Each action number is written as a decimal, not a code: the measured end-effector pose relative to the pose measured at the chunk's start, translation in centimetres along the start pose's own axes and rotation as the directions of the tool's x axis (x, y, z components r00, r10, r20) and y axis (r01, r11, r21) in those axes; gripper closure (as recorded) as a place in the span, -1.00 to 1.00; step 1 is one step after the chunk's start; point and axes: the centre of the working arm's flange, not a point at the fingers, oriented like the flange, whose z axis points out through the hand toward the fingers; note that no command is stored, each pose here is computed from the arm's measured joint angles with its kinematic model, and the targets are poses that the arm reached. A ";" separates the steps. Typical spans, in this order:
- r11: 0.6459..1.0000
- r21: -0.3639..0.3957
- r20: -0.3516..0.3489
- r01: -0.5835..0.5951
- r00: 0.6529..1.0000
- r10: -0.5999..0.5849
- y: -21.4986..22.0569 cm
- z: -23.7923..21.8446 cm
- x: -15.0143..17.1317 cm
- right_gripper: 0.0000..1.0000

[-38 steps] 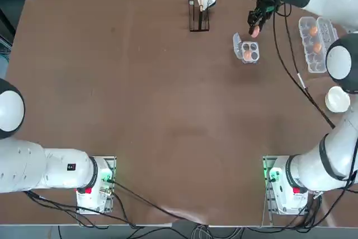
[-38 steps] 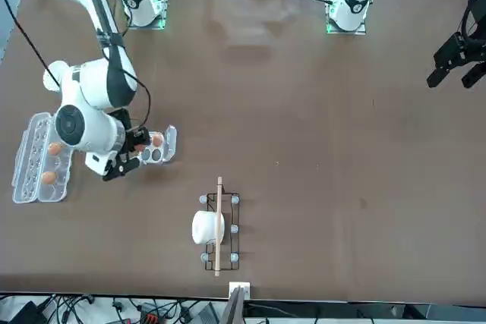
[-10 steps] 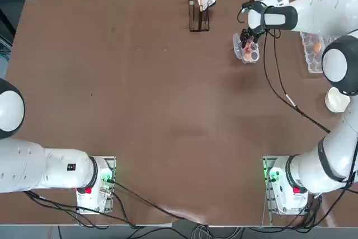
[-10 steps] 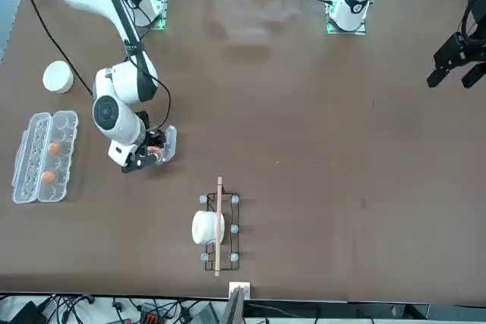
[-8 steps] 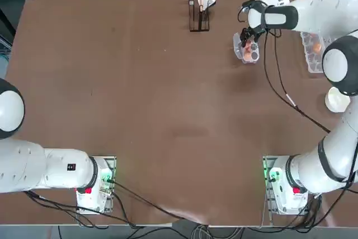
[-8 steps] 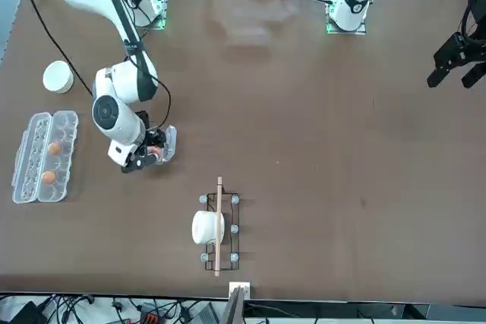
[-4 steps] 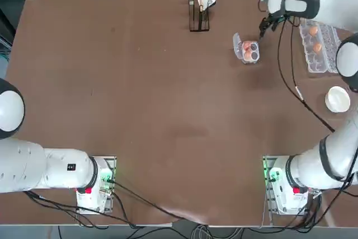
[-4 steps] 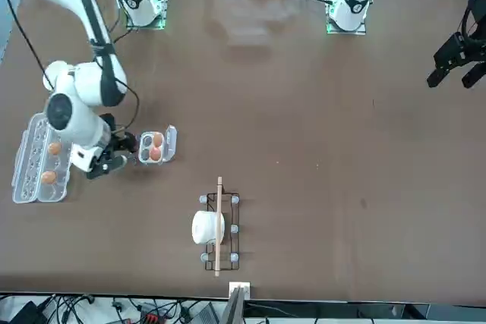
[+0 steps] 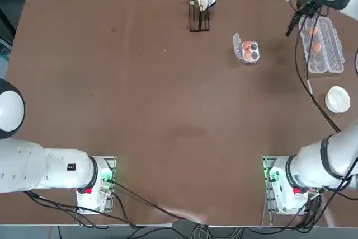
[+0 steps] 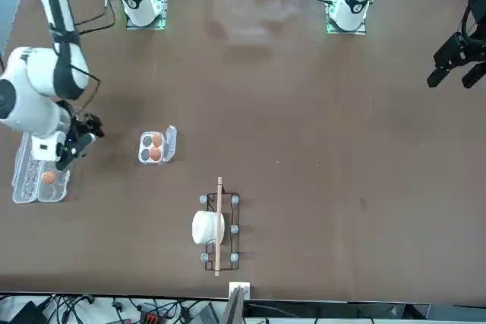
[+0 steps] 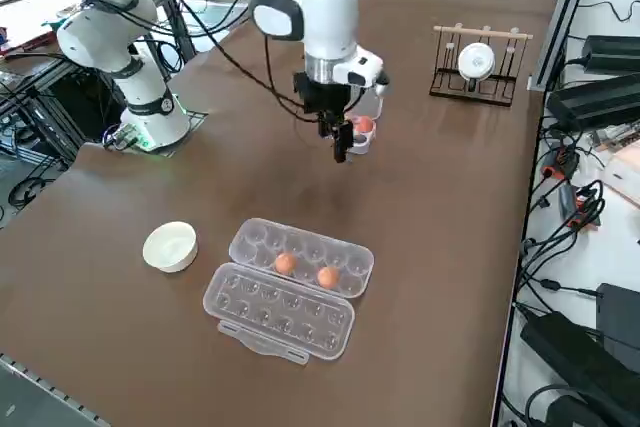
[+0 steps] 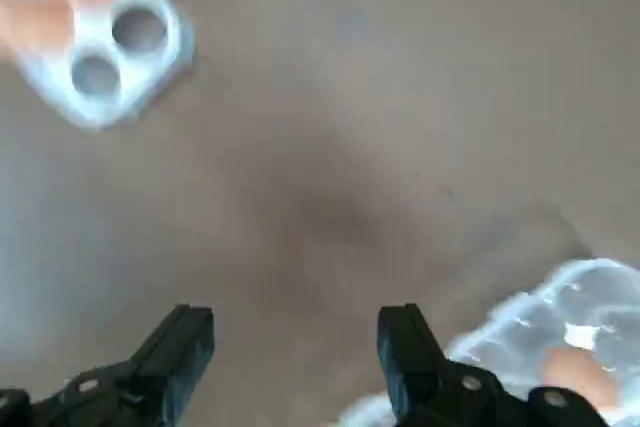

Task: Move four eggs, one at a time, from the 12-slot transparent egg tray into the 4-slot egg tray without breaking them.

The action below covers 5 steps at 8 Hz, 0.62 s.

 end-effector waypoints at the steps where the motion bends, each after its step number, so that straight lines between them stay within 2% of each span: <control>1: 0.992 0.008 -0.002 0.124 0.992 -0.124 1.8 0.4 -3.7 -1.00; 3: 0.951 -0.028 -0.013 0.309 0.951 -0.310 4.9 1.3 -10.1 -1.00; 5: 0.905 -0.084 -0.004 0.417 0.908 -0.418 6.9 4.0 -12.9 -0.98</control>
